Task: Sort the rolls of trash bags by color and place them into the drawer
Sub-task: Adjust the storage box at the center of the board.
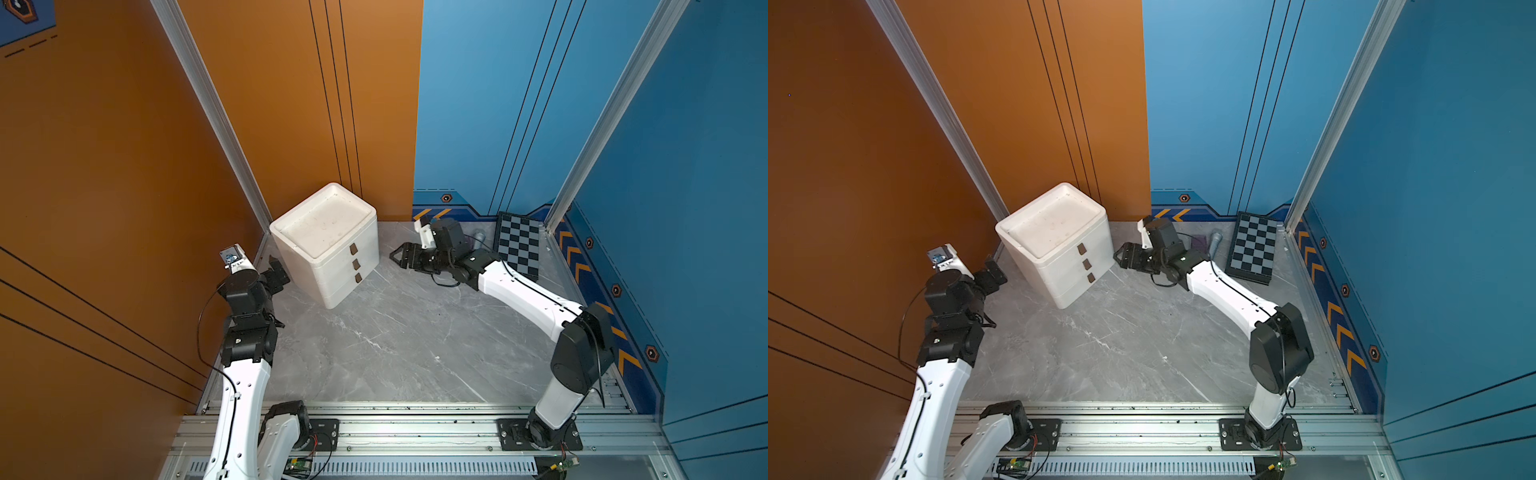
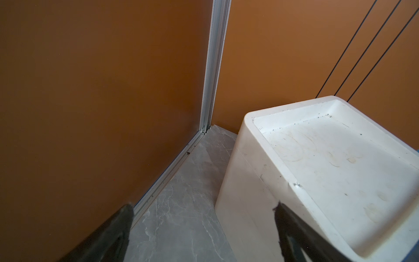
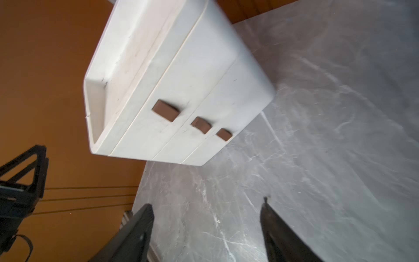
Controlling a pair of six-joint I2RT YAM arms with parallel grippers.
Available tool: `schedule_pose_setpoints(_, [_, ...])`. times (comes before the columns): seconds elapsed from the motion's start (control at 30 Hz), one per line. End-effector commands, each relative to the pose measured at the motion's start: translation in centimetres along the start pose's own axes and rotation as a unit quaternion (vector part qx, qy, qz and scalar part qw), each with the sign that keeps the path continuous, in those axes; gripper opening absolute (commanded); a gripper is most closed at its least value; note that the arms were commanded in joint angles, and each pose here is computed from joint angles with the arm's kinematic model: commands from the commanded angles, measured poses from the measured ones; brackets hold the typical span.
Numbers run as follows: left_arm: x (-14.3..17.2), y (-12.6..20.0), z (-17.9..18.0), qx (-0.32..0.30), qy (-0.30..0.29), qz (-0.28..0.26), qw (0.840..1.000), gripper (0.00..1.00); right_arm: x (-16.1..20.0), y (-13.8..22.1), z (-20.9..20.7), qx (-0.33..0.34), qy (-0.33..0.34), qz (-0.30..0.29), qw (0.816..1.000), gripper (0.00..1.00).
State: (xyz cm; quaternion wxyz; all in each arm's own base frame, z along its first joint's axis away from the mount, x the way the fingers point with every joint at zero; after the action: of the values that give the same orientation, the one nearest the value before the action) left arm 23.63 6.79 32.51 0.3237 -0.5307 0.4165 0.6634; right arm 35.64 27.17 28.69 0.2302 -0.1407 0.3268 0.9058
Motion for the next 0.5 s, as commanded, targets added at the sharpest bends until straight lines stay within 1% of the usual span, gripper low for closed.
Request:
schedule_pose_setpoints(0.0, [1.1, -0.7, 0.0, -0.011, -0.01, -0.015, 1.0, 0.98, -1.7, 3.2, -5.1, 0.111, 0.048, -0.056, 0.991, 0.89])
schedule_pose_setpoints(0.03, [1.8, -1.1, -0.4, 0.005, -0.029, -0.01, 1.0, 0.98, -2.3, 4.7, -5.8, 0.132, 0.068, -0.081, 0.986, 1.0])
schedule_pose_setpoints(0.07, [2.4, -1.4, -0.9, 0.024, -0.051, -0.008, 0.998, 0.98, -2.6, 6.1, -6.4, 0.157, 0.089, -0.106, 0.978, 1.0])
schedule_pose_setpoints(0.1, [3.0, -1.6, -1.4, 0.041, -0.064, -0.007, 0.997, 0.98, -2.9, 7.9, -7.0, 0.189, 0.12, -0.137, 0.965, 1.0])
schedule_pose_setpoints(0.17, [4.0, -2.1, -1.6, 0.043, -0.054, -0.011, 0.998, 0.98, -2.9, 10.5, -8.2, 0.244, 0.169, -0.174, 0.939, 1.0])
schedule_pose_setpoints(0.23, [5.1, -2.6, -2.2, 0.061, -0.046, -0.014, 0.997, 0.98, -2.7, 12.6, -9.4, 0.273, 0.202, -0.194, 0.92, 1.0])
schedule_pose_setpoints(0.3, [6.2, -3.2, -3.0, 0.091, -0.051, -0.005, 0.994, 0.98, -2.5, 14.6, -11.4, 0.311, 0.191, -0.225, 0.903, 1.0])
schedule_pose_setpoints(0.37, [7.3, -3.7, -3.4, 0.097, -0.05, 0.009, 0.994, 0.98, -2.4, 16.8, -13.8, 0.346, 0.165, -0.262, 0.886, 1.0])
schedule_pose_setpoints(0.47, [9.0, -4.5, -3.8, 0.102, -0.059, 0.014, 0.993, 0.98, -1.4, 19.1, -18.0, 0.363, 0.127, -0.331, 0.862, 1.0])
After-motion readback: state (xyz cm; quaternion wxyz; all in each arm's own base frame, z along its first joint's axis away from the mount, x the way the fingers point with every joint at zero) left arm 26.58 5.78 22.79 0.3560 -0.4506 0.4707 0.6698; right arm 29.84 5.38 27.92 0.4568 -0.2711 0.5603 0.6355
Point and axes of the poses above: each gripper's point midway between its finger pads, its own y axis back along the fingers, its own z axis along the line the jaws close on, x = y × z, the point moved 8 cm from there along y, back along the fingers, and after that the axes turned 13 degrees about -y, right-handed, at the moved point
